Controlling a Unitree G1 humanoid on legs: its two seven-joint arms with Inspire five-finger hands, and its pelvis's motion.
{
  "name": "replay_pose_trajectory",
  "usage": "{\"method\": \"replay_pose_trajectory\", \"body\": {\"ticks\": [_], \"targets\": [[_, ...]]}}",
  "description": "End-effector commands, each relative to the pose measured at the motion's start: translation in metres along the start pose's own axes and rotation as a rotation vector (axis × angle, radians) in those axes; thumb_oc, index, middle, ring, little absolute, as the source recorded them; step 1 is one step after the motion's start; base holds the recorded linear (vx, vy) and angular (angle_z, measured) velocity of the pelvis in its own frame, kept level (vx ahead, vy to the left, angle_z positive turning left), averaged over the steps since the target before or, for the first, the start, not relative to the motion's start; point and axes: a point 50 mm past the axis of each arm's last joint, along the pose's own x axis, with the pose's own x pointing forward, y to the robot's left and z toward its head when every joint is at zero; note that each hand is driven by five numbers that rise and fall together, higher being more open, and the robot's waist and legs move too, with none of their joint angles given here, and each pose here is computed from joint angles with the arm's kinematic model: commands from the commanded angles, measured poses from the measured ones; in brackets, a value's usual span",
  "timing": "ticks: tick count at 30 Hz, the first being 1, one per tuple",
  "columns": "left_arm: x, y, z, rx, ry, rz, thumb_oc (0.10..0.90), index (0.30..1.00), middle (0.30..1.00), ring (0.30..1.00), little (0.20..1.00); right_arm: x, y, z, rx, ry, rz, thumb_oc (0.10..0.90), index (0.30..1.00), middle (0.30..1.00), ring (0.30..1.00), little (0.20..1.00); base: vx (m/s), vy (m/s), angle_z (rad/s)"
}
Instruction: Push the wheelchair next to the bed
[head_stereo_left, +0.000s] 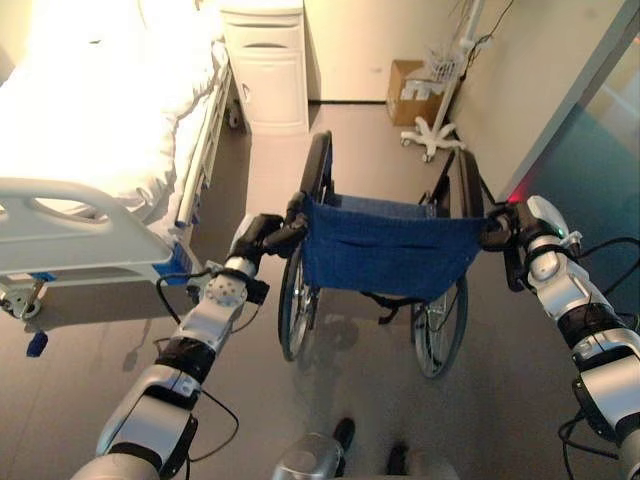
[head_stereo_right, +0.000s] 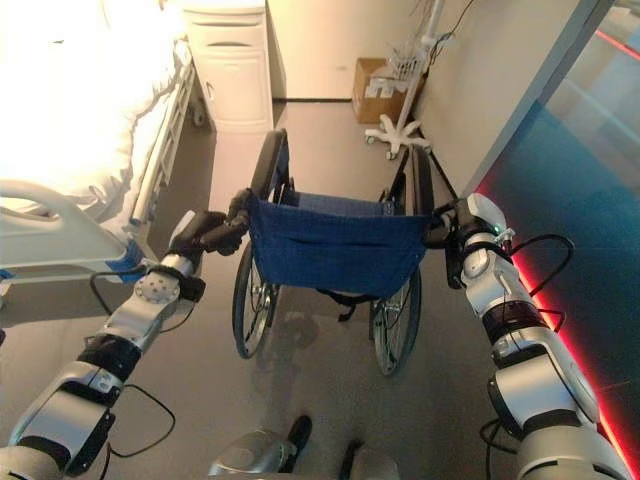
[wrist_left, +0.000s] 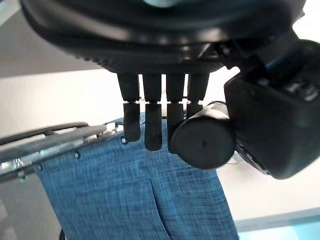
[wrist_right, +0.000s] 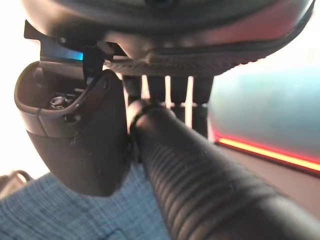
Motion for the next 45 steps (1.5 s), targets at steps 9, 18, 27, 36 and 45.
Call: {"method": "replay_pose_trajectory", "body": {"ticks": [9, 18, 27, 36, 45], "targets": [[-0.018, -0.039, -0.035, 0.16, 0.139, -0.151, 0.4, 0.3, 0.3, 0.3, 0.3, -0.013, 0.004, 0.102, -0.245, -0.437, 0.169, 0.4, 0.3, 0.3, 0.3, 0.3, 0.33, -0.365, 0.71], [-0.02, -0.049, -0.035, 0.243, 0.139, -0.199, 0.4, 0.3, 0.3, 0.3, 0.3, -0.013, 0.011, 0.078, -0.308, -0.396, 0.207, 0.4, 0.3, 0.3, 0.3, 0.3, 0.3, -0.279, 0.48], [-0.019, -0.047, -0.034, 0.164, 0.14, -0.138, 0.4, 0.3, 0.3, 0.3, 0.3, -0.019, 0.027, 0.083, -0.317, -0.444, 0.18, 0.4, 0.3, 0.3, 0.3, 0.3, 0.26, -0.143, 0.13], [-0.031, -0.039, -0.049, 0.07, 0.158, -0.112, 0.4, 0.3, 0.3, 0.3, 0.3, -0.021, 0.029, 0.1, -0.282, -0.515, 0.211, 0.4, 0.3, 0.3, 0.3, 0.3, 0.36, 0.014, -0.71], [-0.027, -0.032, -0.053, 0.008, 0.194, -0.068, 0.4, 0.3, 0.3, 0.3, 0.3, -0.023, 0.049, 0.088, -0.187, -0.456, 0.267, 0.4, 0.3, 0.3, 0.3, 0.3, 0.35, 0.144, -0.38]]}}
